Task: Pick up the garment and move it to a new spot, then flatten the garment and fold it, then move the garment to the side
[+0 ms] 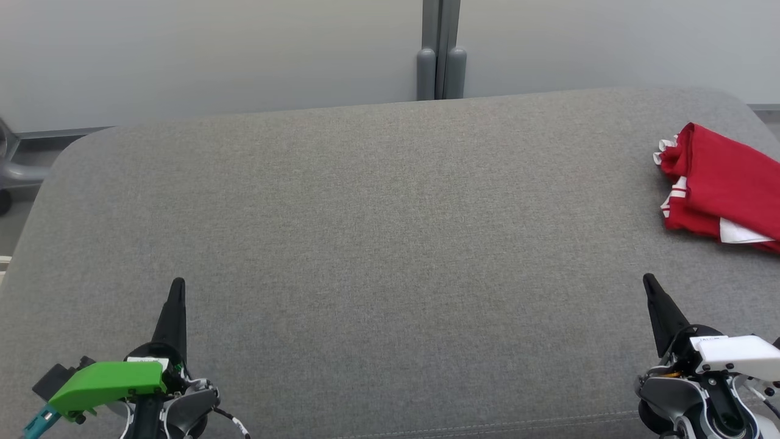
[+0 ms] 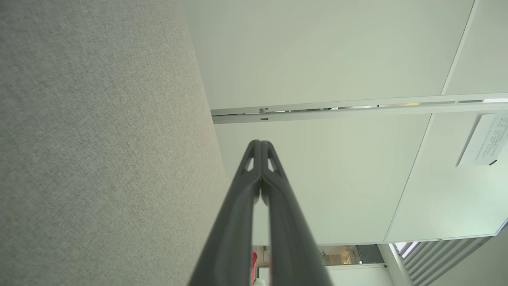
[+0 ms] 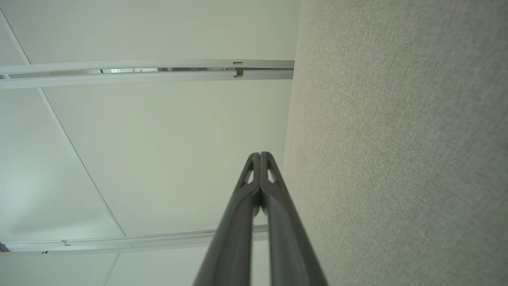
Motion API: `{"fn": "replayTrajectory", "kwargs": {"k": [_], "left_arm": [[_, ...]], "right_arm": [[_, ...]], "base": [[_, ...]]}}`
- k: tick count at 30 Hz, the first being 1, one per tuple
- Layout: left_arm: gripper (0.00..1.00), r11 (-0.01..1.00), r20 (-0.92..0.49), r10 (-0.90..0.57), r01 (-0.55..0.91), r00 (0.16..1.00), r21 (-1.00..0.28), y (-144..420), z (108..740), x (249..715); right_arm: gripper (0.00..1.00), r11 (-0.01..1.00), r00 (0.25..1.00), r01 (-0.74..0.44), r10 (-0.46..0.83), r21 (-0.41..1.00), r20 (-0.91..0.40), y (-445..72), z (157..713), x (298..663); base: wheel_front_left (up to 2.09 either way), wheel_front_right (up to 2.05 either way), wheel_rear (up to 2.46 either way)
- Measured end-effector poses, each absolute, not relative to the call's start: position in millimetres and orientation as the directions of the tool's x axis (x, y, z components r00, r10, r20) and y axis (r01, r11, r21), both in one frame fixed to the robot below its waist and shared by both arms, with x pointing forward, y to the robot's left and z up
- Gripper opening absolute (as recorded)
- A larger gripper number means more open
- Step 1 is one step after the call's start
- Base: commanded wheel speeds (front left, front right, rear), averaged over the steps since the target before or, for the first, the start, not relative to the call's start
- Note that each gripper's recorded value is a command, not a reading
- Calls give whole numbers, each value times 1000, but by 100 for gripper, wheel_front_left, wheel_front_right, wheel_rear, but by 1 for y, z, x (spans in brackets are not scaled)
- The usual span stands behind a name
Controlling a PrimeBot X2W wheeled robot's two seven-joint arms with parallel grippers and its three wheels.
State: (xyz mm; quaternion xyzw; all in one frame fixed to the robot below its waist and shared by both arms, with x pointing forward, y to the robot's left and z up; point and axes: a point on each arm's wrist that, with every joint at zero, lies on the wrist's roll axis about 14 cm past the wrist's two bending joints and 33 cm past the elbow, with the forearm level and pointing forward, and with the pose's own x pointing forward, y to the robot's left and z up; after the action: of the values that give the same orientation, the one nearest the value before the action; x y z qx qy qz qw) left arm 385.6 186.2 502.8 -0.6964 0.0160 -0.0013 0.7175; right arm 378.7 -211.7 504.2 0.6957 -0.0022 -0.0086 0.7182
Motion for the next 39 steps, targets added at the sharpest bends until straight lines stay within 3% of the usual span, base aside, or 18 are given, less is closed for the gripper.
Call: {"fn": "replayTrajectory", "kwargs": {"k": [39], "left_arm": [[0,-6,-7,-18,-7,1000,-1000,186,505,386]], "right_arm": [[0,-3,1000,7,-21,1000,-7,-214,504,379]], "base": [[0,0,0]]}}
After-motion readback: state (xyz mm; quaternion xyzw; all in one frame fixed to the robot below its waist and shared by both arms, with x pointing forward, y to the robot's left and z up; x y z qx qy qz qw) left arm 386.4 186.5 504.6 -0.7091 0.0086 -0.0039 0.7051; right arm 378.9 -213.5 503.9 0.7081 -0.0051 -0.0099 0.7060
